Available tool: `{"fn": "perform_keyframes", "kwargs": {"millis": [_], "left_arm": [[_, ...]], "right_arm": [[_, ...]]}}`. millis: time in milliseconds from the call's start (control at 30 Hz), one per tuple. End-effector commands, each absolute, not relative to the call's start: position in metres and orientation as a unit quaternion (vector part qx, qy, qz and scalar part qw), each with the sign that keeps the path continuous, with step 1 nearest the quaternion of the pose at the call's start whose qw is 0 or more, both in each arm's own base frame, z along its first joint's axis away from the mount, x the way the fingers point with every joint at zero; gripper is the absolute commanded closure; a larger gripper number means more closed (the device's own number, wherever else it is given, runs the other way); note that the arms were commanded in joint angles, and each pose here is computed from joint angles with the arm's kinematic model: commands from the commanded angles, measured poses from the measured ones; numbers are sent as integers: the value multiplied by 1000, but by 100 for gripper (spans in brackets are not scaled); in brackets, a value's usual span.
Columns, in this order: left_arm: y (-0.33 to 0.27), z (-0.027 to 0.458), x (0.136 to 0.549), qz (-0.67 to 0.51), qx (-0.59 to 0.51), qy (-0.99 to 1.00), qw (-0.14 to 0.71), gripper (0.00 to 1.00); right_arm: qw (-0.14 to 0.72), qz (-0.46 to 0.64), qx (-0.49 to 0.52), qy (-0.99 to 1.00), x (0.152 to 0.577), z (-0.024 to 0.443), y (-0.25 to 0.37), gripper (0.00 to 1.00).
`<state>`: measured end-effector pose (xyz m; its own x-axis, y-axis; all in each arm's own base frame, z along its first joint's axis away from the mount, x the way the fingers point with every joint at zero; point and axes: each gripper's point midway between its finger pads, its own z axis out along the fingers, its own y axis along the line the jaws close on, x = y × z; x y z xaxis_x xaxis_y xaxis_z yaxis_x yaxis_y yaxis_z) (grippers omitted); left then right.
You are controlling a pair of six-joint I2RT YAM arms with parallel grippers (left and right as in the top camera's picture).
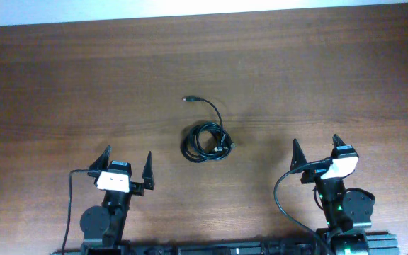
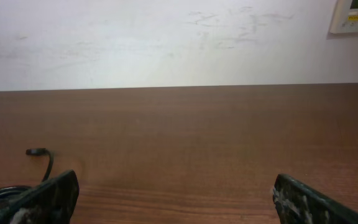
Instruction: Untangle cables
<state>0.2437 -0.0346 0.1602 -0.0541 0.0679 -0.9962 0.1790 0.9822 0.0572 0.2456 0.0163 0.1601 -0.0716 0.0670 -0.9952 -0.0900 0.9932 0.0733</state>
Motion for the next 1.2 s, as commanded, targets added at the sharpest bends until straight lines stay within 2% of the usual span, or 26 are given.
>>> {"fn": "perform_keyframes", "kwargs": {"millis": [0,433,633,867,1100,1167], "left_arm": [[-36,159,243,-38,96,724,682,1],[-32,161,244,-29,87,723,685,1],[-35,160,242,-77,51,739,668,1],[-48,167,256,-113,54,815,565,1],[-73,149,298,-175,59,918,351,1],[-74,139,307,-177,55,927,327,1]], "right_arm": [[679,57,-12,732,245,157,18,1],[679,57,-12,732,245,157,18,2],[679,57,-12,732,245,157,18,2],[679,57,-12,732,245,157,18,1],[679,57,-12,732,245,157,18,2],[678,57,-12,733,245,157,17,2]]}}
